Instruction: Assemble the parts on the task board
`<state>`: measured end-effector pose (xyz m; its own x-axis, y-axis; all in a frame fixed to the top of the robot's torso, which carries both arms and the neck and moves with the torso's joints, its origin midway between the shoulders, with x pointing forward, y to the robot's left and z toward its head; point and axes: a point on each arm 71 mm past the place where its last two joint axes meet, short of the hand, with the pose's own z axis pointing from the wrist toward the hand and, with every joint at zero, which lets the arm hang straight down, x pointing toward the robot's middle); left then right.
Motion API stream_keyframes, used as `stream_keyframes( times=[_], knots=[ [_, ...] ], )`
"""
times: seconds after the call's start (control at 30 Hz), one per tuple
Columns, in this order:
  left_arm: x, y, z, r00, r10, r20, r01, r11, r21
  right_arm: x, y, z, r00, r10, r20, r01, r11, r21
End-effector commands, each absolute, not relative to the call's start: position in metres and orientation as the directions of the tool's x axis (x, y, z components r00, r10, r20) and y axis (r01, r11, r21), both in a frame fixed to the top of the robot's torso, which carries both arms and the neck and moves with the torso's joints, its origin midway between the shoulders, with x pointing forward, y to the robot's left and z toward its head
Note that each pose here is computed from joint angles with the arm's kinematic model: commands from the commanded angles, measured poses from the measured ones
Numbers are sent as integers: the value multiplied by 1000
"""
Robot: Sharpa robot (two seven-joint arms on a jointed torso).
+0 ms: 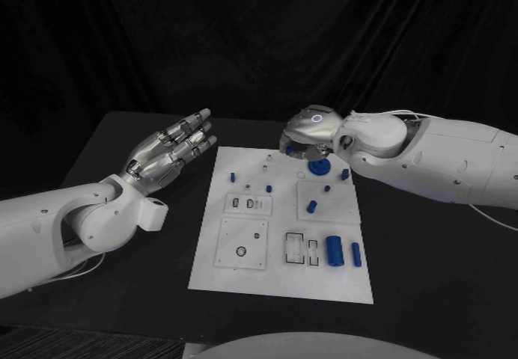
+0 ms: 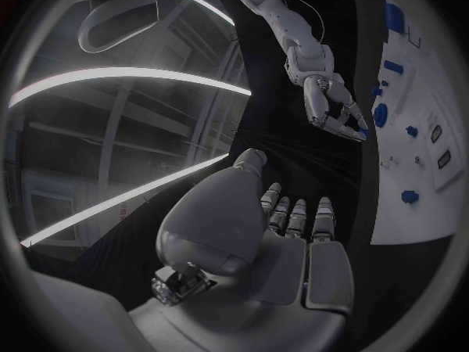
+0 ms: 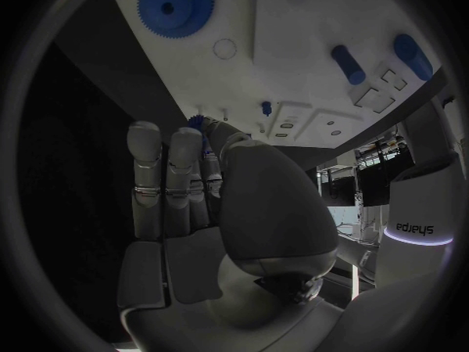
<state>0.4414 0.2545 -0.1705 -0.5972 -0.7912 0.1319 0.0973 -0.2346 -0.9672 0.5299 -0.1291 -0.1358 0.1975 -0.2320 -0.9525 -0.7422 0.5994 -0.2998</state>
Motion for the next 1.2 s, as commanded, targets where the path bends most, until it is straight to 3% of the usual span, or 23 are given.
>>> stream_keyframes(
  times=[0.03,0.57,1.2],
  knots=[
    [443,259,-163,-546,-832,96,205,-243,-948,535,-124,-134,186,-230,-955,-740,607,-290],
    [443,255,-162,-536,-839,88,224,-242,-944,558,-100,-143,167,-277,-946,-724,618,-308],
    [443,248,-163,-564,-819,102,198,-254,-947,560,-99,-151,142,-292,-946,-716,629,-302]
  ],
)
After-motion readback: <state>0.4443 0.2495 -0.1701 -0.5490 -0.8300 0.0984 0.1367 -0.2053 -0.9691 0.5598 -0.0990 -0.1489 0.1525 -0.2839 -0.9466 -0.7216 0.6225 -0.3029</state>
